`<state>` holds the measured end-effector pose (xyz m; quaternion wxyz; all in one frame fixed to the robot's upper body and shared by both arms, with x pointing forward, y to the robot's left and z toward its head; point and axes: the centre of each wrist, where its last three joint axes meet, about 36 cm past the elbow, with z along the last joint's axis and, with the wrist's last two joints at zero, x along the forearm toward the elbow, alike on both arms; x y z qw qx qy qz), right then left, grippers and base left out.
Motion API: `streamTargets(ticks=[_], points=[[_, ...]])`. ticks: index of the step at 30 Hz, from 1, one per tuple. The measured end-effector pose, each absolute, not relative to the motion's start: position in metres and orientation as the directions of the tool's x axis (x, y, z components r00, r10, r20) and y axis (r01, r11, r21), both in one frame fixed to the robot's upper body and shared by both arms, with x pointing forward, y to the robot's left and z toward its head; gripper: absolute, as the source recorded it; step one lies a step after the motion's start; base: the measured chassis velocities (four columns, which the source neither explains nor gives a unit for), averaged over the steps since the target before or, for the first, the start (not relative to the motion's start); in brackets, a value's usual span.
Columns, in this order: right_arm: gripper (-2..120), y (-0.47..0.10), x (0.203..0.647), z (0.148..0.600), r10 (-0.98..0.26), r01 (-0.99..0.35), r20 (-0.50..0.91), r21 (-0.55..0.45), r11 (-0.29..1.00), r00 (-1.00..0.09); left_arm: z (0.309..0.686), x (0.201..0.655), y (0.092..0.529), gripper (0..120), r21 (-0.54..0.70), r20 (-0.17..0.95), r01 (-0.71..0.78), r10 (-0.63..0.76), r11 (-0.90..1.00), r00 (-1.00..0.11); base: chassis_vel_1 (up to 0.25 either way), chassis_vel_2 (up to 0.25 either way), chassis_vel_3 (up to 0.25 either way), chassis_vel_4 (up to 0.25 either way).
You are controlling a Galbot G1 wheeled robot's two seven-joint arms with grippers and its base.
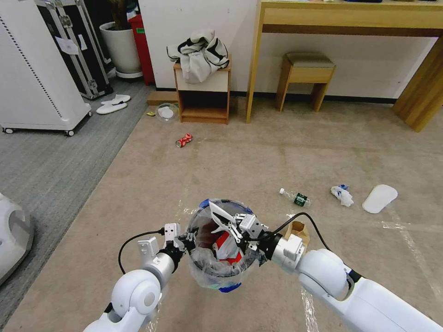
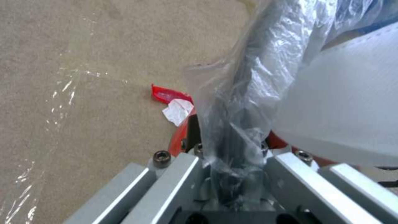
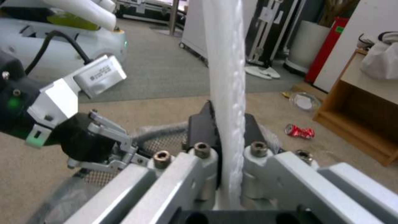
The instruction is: Pick up the trash bin and place the garbage on the floor into it.
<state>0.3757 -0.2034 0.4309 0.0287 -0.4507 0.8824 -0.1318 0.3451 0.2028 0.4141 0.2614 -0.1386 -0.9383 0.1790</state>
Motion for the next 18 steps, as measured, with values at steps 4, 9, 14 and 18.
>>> streamTargets(ticks=[4,9,14,18], points=[[18,-0.2030,0.3750,0.4291,-0.805,-0.791,0.077,-0.258,0.554,-0.589,0.4143,0.3443,0.2028,1,-0.411,0.443,0.163,0.353,0.897,-0.824,0.000,0.000,0.000,0.000],[35,-0.2020,0.3742,0.4286,-0.807,-0.794,0.081,-0.256,0.551,-0.586,0.4138,0.3434,0.2029,1,-0.411,0.445,0.162,0.353,0.897,-0.823,0.000,0.000,0.000,0.000],[60,-0.2020,0.3723,0.4324,-0.809,-0.796,0.079,-0.259,0.547,-0.582,0.4138,0.3434,0.2031,1,-0.410,0.446,0.161,0.352,0.898,-0.823,0.000,0.000,0.000,0.000],[71,-0.2022,0.3717,0.4342,-0.810,-0.796,0.079,-0.260,0.546,-0.582,0.4138,0.3434,0.2035,1,-0.410,0.447,0.161,0.352,0.898,-0.822,0.000,0.000,0.000,0.000]])
